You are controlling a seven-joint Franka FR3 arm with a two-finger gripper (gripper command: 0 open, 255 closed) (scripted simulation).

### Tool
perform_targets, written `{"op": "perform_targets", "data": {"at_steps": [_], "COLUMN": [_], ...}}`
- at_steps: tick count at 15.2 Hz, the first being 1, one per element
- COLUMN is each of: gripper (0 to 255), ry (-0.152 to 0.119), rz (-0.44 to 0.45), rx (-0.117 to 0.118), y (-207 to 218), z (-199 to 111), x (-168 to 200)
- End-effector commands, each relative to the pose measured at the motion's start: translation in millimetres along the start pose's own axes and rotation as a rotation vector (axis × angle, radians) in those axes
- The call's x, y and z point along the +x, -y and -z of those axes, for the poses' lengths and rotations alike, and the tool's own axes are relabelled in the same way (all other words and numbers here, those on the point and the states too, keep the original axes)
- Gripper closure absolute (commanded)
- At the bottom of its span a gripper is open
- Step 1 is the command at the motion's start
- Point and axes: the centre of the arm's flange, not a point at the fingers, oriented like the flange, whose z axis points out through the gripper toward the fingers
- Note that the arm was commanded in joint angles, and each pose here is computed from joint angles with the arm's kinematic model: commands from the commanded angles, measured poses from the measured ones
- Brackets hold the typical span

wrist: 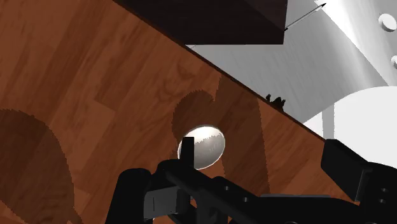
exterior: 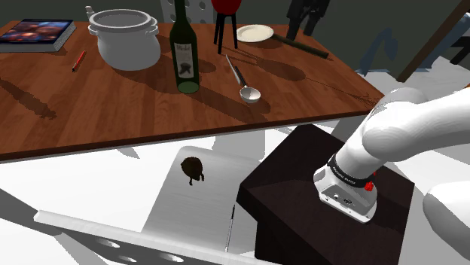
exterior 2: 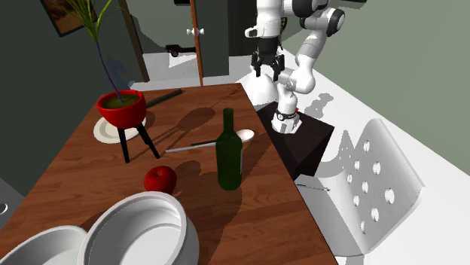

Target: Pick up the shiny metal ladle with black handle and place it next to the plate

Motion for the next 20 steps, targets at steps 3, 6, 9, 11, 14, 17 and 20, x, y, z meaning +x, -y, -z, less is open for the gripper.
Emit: {"op": "perform_targets", "data": {"at_steps": [3, 6, 9, 11, 14, 17, 20], "gripper": [0, 0, 0, 0, 0, 0, 0], "ry": [-0.013, -0.033, -0.052, -0.065, -0.085, -0.105, -0.124], "rz": [-0.051, -0.128, -0.205, -0.256, -0.332, -0.409, -0.486], "rx": [-0.003, -0.009, -0.014, -0.017, -0.023, -0.028, -0.033], "y": [-1.6, -5.6, -11.6, -16.6, -25.8, -36.9, -49.9], "z": [-19.8, -49.2, -78.1, -97.1, -125.2, -152.8, -179.8], "x": [15.3, 38.5, 61.8, 77.4, 100.8, 123.9, 146.6]}}
